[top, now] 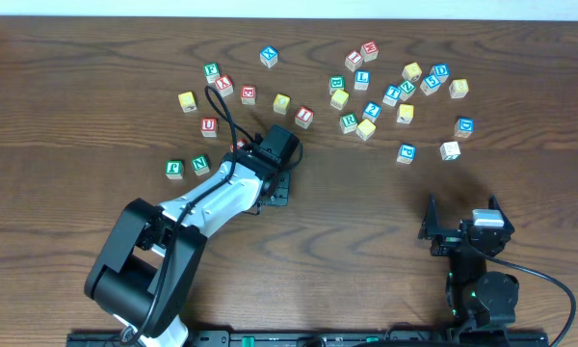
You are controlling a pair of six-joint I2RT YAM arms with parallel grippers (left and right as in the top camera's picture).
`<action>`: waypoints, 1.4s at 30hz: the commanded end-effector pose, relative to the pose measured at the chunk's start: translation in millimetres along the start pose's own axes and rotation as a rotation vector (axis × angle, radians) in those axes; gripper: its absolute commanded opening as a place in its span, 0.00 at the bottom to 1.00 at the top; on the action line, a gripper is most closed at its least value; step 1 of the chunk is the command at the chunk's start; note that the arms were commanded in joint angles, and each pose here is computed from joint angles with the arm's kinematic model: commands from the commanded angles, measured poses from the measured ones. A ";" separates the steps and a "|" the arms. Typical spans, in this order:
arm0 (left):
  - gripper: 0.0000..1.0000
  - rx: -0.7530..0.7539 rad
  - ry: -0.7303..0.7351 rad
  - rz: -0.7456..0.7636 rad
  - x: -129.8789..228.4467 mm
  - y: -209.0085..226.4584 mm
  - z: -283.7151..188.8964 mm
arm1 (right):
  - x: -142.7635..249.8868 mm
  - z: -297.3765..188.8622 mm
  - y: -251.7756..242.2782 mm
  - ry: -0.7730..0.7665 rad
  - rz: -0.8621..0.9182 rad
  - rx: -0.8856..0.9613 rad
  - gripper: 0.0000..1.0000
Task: Spell out CORL
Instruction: 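Lower the C block onto the table and open the left gripper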
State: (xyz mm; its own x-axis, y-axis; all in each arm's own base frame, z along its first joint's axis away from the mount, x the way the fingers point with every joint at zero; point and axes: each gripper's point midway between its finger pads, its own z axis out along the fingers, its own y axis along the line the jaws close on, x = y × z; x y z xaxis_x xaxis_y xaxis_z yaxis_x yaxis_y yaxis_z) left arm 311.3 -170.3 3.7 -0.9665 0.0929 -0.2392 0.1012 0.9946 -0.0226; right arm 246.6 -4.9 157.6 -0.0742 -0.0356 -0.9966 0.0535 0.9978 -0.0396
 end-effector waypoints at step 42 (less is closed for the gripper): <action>0.54 0.011 -0.032 0.015 -26.1 -9.7 -18.9 | 1.1 0.0 0.3 0.004 -0.008 -0.003 0.99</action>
State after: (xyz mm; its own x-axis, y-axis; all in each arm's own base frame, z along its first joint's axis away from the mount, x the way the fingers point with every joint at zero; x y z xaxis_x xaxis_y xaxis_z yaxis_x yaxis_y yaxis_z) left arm 317.9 -174.6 17.0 -0.9664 0.0977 -0.2378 0.1059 0.9941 -0.0220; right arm 246.6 -5.0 157.6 -0.0742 -0.0356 -0.9966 0.0538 0.9978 -0.0396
